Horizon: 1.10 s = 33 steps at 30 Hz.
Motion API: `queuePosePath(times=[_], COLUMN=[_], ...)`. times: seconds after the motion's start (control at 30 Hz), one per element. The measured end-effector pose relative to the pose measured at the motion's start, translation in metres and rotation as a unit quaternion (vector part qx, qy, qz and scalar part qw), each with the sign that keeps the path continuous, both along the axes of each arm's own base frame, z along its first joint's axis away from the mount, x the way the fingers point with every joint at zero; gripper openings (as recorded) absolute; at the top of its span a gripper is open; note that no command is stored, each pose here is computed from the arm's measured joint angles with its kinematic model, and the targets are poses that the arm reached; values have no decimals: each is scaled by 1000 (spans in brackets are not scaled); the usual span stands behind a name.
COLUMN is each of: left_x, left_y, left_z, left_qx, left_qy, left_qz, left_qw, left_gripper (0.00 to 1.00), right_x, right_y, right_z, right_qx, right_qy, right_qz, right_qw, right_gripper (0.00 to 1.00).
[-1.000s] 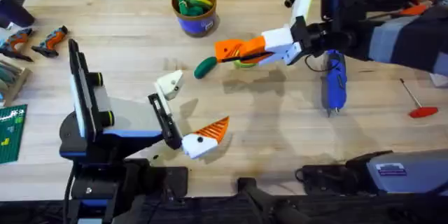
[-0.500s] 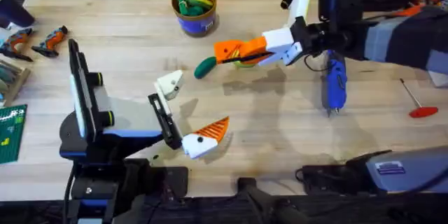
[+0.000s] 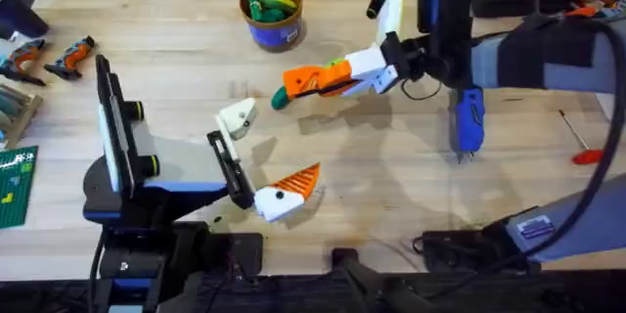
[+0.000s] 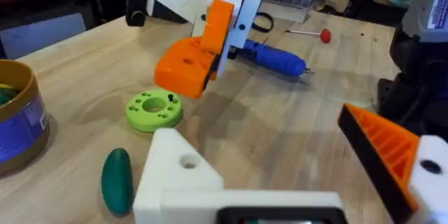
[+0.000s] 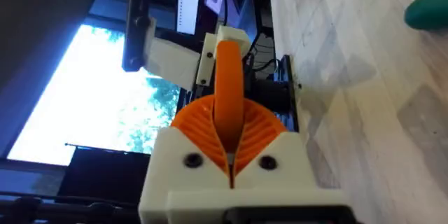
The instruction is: Pick up the gripper from the table and insert it into the empty holder that is missing its gripper. Then pick up a screw, insert it into the mounting hole, and use the screwdriver to tighten it. Finally, clean up the table by picking up the vegetable and placing it into the bucket.
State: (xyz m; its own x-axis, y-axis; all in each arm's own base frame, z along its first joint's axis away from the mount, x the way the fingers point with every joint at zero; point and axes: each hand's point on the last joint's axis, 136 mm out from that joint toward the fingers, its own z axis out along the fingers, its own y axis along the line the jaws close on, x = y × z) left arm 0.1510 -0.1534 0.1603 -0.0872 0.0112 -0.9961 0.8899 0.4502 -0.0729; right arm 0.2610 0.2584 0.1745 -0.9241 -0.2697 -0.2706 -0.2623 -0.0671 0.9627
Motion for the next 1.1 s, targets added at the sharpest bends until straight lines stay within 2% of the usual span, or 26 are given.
queuePosePath(times=[0.2,0.47,0.77,1.1], left_x=[0,0,0,0], left_y=[0,0,0,0], left_z=[0,0,0,0], left_qx=[0,0,0,0], left_qy=[0,0,0,0], left_qz=[0,0,0,0], left_qw=[1000,1000,1000,1000], left_gripper=[985,985,985,985], right_x=[2,-15,-18,-23], right_y=[13,8,18,28], right_z=[0,-21,-21,-28], right_qx=[6,-19,-10,-19], right_qy=[-13,64,38,63], right_qz=[17,18,34,51], right_qw=[1000,998,999,997], right_gripper=[15,15,15,15])
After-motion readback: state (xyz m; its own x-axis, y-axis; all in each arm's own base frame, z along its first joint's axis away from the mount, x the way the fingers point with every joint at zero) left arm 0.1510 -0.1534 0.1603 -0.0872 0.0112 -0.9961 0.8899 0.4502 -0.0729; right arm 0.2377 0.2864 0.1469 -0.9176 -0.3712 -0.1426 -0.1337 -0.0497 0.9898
